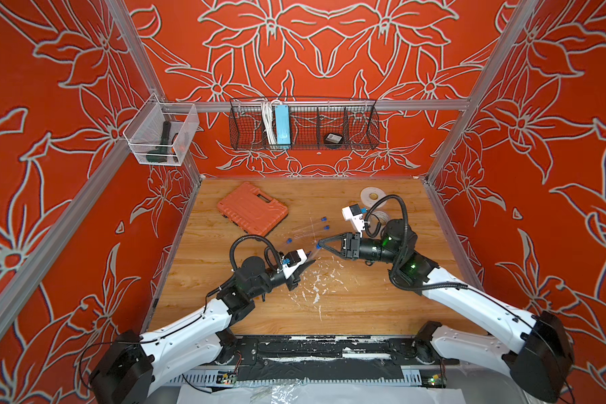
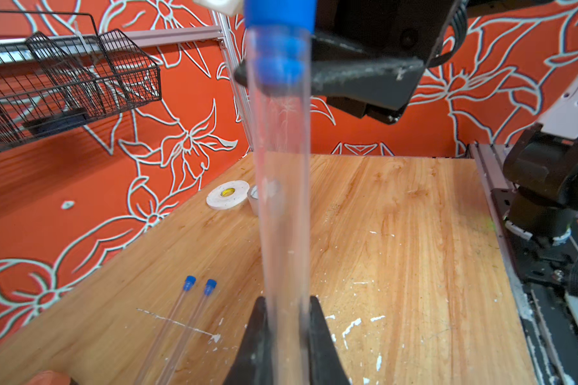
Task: Insert stoppers into test tubes
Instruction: Insert the stopper into the test tube, then place the test tube at the center of the board.
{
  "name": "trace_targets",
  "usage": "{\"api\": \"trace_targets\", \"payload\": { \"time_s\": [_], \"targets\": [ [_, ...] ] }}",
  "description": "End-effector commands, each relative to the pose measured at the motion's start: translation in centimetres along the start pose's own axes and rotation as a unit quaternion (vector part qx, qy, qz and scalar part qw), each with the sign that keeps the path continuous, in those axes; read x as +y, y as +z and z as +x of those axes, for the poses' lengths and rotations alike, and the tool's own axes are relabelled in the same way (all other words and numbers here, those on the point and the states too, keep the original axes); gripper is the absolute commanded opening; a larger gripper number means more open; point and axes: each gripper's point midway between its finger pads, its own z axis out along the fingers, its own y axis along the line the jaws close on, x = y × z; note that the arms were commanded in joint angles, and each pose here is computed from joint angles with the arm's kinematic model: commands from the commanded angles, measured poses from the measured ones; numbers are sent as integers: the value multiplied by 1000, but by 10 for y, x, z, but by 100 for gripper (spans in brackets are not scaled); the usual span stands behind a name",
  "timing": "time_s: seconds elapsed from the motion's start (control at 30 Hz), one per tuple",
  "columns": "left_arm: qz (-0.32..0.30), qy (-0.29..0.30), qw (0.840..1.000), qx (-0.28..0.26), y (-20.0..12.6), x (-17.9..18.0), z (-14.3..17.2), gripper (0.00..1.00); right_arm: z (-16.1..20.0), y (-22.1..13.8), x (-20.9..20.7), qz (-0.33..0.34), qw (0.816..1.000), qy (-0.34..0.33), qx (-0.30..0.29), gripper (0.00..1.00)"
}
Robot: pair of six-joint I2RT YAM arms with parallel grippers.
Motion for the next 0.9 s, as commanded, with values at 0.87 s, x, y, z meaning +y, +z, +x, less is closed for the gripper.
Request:
{"api": "trace_targets", "payload": {
  "time_s": [0.87],
  "targets": [
    [42,-11,999,20,18,-7,-6,0,-27,-57,74,36,994,-99,1,58]
  ]
}}
